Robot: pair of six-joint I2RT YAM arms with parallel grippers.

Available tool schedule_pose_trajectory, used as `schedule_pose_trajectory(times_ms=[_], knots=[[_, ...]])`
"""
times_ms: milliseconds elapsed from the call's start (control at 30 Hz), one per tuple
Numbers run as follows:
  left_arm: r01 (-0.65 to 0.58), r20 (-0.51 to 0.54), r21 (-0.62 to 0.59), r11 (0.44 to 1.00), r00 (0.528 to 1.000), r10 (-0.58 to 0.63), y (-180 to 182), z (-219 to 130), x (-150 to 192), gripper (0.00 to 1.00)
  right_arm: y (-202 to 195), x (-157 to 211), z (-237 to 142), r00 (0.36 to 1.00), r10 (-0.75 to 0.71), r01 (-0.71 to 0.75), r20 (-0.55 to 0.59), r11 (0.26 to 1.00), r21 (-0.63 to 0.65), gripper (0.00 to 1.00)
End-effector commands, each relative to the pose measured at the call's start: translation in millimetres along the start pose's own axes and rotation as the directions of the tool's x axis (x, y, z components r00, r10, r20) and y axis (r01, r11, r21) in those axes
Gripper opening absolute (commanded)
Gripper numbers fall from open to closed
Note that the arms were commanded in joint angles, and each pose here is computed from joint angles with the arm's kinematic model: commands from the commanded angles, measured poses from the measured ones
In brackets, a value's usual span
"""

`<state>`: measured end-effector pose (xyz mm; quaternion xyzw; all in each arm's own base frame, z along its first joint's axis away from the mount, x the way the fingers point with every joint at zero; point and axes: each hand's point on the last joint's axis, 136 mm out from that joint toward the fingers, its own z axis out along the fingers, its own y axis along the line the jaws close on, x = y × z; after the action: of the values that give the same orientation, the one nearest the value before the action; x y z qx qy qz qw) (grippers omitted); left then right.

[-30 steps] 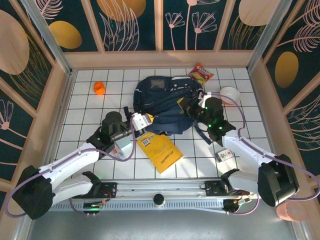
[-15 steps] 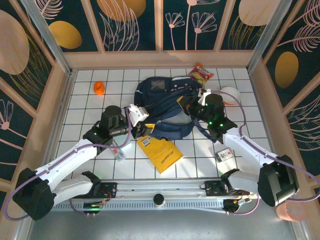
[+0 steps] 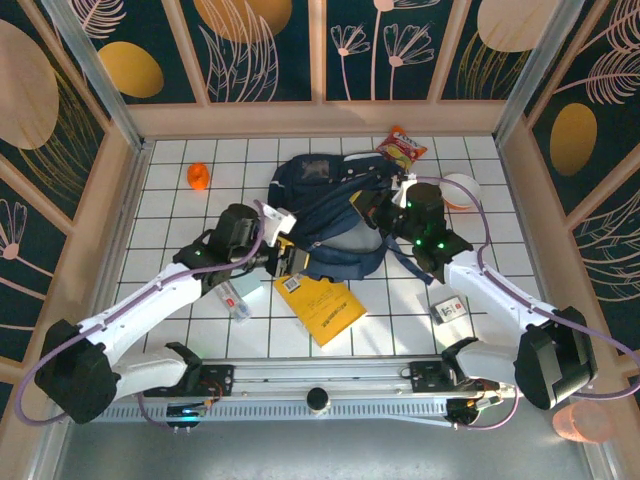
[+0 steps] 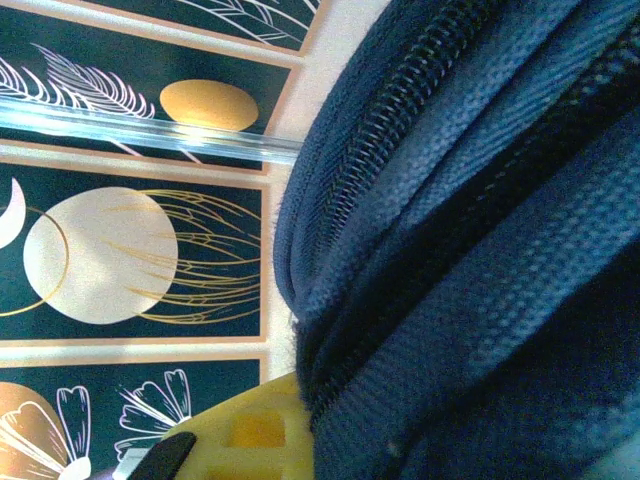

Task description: Pack the student bag

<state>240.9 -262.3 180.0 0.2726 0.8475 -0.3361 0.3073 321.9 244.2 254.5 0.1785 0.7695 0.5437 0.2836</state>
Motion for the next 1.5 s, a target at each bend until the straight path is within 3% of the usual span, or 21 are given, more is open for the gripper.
schedule_pose_trajectory(times_ms=[0,200,433,733,833,1033,1133,1267,1367,1467], knots=[[-0.136,-0.057,-0.077,0.988,0.990,0.132,6.0,-0.1,1.8,0.60,60.5,-9.1,-7.4,0.995,-0.092,0.097,0.037,0.981,-0.168,0.00],[-0.222,0.044,-0.103,0.970,0.973,0.227,3.9,0.7,-26.0,0.59,62.8,-7.0,-4.8,0.995,-0.091,0.095,0.029,0.980,-0.173,0.00],[-0.322,0.029,-0.082,0.943,0.945,0.326,-5.1,14.3,-25.4,0.52,63.9,-5.3,-3.3,0.996,-0.084,0.086,0.019,0.980,-0.178,0.00],[-0.377,-0.033,0.015,0.926,0.926,0.377,-20.1,15.5,-19.4,0.05,53.7,-4.5,-4.8,0.992,-0.120,0.114,-0.034,0.984,-0.138,0.00],[-0.355,-0.074,0.002,0.935,0.932,0.354,-14.2,15.7,-11.7,0.00,52.1,-3.5,-6.5,0.985,-0.157,0.148,-0.072,0.982,-0.116,0.00],[-0.294,-0.094,-0.102,0.950,0.954,0.285,14.0,11.2,-10.4,0.00,52.3,-8.5,-18.4,0.972,-0.201,0.189,-0.119,0.976,-0.106,0.00],[-0.282,-0.063,-0.033,0.959,0.958,0.280,3.0,7.0,-14.1,0.00,55.8,-14.5,-24.5,0.971,-0.215,0.206,-0.106,0.974,-0.092,0.00],[-0.332,0.103,0.124,0.935,0.942,0.321,-37.2,-4.4,-31.5,0.41,57.9,-12.8,-23.7,0.971,-0.211,0.199,-0.117,0.975,-0.104,0.00],[-0.425,0.190,0.066,0.903,0.894,0.407,-46.9,-9.7,-39.8,0.48,58.8,-13.1,-23.1,0.972,-0.206,0.194,-0.108,0.974,-0.113,0.00],[-0.485,0.195,-0.030,0.874,0.855,0.481,-40.3,-8.3,-42.1,0.56,60.2,-12.0,-21.3,0.972,-0.207,0.193,-0.108,0.974,-0.122,0.00]])
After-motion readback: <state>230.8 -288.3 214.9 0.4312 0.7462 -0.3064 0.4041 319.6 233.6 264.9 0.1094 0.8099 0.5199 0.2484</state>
